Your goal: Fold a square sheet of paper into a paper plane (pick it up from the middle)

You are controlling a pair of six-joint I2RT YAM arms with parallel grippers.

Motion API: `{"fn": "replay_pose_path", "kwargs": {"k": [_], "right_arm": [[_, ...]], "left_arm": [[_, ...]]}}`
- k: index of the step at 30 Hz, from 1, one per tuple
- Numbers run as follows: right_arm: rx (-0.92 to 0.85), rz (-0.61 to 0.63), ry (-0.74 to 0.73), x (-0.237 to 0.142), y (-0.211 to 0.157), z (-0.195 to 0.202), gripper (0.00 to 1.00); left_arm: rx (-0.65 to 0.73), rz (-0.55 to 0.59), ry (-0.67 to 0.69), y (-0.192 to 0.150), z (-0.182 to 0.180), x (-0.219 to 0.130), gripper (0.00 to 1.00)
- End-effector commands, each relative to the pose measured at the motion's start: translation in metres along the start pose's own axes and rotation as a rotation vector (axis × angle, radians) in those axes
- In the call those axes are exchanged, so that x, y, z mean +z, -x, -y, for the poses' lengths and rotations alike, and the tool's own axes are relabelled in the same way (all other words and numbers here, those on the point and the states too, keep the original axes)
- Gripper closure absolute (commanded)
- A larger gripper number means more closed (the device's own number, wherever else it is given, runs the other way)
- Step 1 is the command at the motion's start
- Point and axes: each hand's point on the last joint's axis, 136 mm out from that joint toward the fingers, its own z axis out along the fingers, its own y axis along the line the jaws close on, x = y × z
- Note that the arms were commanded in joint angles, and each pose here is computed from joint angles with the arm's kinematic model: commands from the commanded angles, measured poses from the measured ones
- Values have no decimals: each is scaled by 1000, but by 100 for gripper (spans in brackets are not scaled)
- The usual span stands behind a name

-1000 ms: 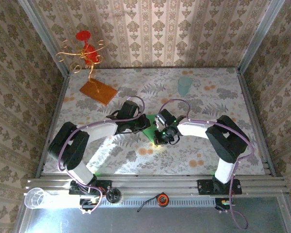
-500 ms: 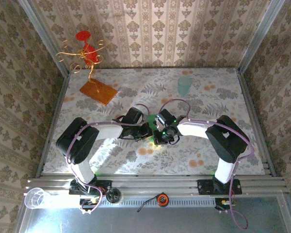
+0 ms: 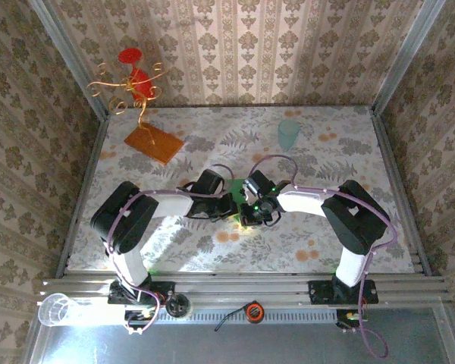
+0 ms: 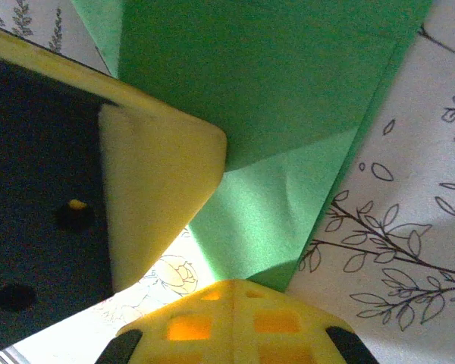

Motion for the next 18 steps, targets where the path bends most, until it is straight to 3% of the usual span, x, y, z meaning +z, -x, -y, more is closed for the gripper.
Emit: {"fn": "replay_pose_path", "kwargs": {"k": [1, 18], "right_arm": [[58, -96, -147, 12, -30, 40, 100], [64, -160, -272, 9, -54, 71, 100]], "left_arm": [[5, -2, 26, -2, -15, 5, 99], [100, 107, 62, 39, -46, -14, 98]]}}
